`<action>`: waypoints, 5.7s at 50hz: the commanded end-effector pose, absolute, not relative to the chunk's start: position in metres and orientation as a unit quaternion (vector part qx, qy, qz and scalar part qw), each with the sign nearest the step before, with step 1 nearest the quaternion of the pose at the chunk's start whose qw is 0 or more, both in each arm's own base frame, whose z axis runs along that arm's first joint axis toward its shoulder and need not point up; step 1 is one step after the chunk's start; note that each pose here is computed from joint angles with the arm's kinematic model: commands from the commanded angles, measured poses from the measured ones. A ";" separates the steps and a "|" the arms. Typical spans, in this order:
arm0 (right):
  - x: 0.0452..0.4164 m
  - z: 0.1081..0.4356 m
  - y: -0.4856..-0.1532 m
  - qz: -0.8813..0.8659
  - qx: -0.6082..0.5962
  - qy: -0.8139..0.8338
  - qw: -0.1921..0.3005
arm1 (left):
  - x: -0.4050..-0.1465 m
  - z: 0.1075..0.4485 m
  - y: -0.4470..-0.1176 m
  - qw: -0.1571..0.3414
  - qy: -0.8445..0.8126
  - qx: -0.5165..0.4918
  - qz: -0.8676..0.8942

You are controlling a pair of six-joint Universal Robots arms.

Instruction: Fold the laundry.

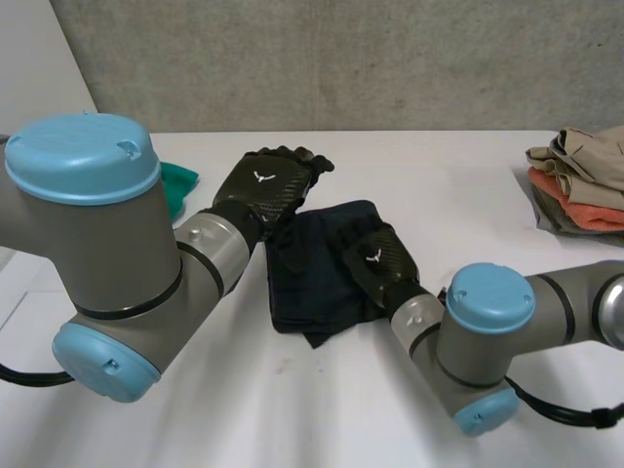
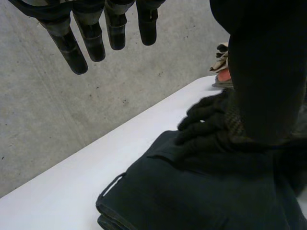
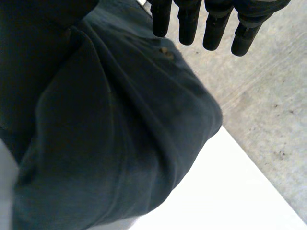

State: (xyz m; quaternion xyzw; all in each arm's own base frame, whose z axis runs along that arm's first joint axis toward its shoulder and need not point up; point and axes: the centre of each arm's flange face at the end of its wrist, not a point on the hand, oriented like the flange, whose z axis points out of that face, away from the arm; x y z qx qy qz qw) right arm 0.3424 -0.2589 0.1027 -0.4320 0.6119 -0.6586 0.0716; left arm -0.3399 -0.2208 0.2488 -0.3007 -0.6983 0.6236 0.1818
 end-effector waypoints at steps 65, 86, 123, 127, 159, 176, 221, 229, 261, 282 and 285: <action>-0.026 0.170 -0.518 -0.802 -0.169 0.573 0.008 | -0.369 0.282 -0.154 0.294 -0.614 -0.369 0.633; -0.063 0.279 -0.431 -0.689 -0.002 0.670 -0.277 | -0.357 0.322 -0.152 0.297 -0.571 -0.344 0.683; 0.193 0.170 -0.287 -0.657 -0.363 0.658 0.062 | -0.155 0.102 -0.522 -0.044 -0.635 -0.312 0.705; 0.191 0.169 -0.287 -0.656 -0.361 0.660 0.060 | -0.153 0.086 -0.527 -0.045 -0.638 -0.314 0.702; 0.170 0.186 -0.301 -0.672 -0.273 0.686 -0.053 | -0.389 0.196 -0.267 0.235 -0.688 -0.234 0.645; 0.182 0.191 -0.281 -0.640 -0.285 0.713 -0.026 | -0.326 0.240 -0.273 0.181 -0.697 -0.211 0.661; 0.316 0.144 -0.218 -0.583 -0.363 0.721 0.091 | -0.309 0.113 -0.356 0.127 -0.669 -0.425 0.596; 0.313 0.172 -0.216 -0.610 -0.380 0.691 0.073 | -0.301 0.133 -0.322 0.105 -0.702 -0.419 0.566; 0.283 0.239 -0.188 -0.636 -0.395 0.658 0.080 | -0.394 0.115 -0.278 0.150 -0.609 -0.524 0.576; 0.261 0.265 -0.220 -0.628 -0.400 0.668 0.008 | -0.346 0.231 -0.227 0.114 -0.618 -0.453 0.633; 0.259 0.268 -0.219 -0.613 -0.422 0.668 -0.010 | -0.333 0.247 -0.203 0.119 -0.625 -0.431 0.640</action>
